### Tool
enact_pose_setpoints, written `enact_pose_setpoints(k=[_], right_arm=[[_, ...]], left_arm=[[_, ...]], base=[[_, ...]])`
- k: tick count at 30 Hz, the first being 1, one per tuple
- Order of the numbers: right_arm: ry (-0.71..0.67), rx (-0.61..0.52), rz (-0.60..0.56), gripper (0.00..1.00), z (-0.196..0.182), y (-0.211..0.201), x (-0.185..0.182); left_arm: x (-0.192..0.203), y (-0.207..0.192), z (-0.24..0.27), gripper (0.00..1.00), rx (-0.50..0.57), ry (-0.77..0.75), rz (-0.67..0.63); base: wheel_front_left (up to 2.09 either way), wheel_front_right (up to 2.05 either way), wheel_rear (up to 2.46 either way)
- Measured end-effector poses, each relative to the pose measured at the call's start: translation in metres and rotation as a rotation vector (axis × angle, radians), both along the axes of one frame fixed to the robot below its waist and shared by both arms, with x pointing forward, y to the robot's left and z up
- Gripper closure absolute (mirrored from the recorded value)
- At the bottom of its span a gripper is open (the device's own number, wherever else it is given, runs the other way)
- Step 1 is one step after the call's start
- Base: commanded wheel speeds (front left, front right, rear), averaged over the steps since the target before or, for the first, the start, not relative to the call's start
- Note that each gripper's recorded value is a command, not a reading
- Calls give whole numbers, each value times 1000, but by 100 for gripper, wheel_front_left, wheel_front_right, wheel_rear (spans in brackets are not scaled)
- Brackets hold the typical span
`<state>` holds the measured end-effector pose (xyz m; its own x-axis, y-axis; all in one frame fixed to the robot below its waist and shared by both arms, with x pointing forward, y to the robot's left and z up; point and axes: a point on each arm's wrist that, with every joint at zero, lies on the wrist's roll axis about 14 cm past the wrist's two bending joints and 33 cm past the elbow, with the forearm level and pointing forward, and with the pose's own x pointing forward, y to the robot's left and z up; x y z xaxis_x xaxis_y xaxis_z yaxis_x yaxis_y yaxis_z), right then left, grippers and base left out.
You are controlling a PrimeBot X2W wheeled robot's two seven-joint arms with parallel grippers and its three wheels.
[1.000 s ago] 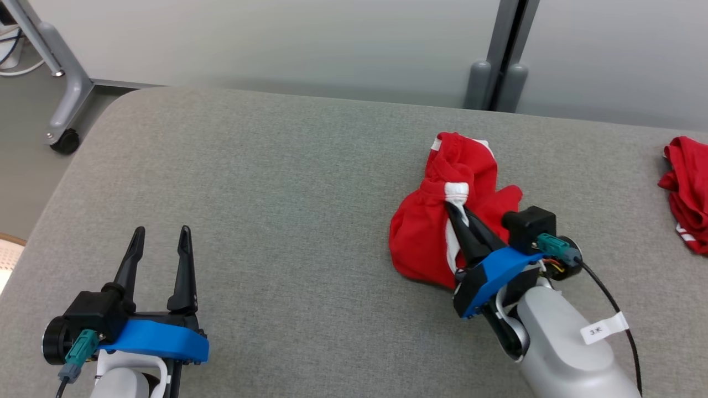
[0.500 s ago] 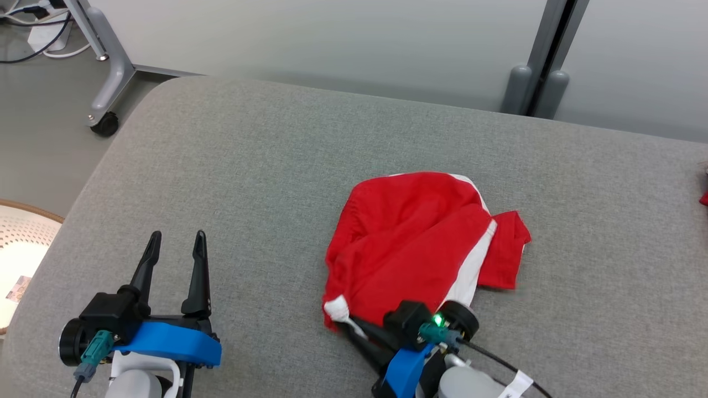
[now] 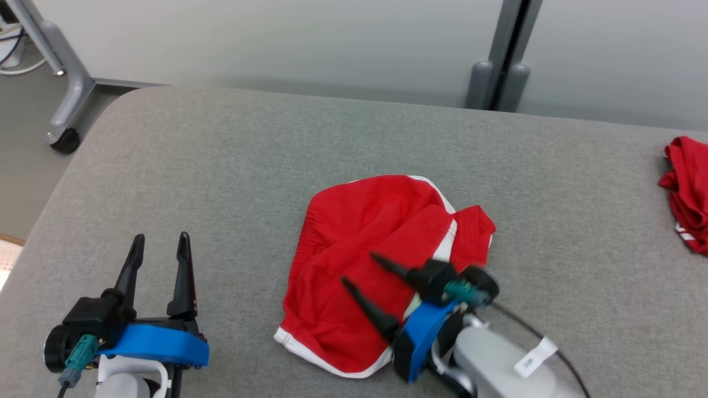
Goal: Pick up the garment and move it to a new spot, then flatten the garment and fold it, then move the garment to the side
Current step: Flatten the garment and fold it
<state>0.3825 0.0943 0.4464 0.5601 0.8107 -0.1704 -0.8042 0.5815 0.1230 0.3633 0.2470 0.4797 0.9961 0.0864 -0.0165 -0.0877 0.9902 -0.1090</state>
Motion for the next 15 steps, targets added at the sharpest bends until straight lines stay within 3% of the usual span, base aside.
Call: enact_pose_setpoints(k=[7,15], right_arm=[[-115,13,-242,0,32,-64,66],[-71,-72,-342,0,6,-95,90]], left_arm=[[7,-7,3,0,5,-13,-22],[4,-6,-3,0,3,5,-12]], base=[[0,0,0],[0,0,0]])
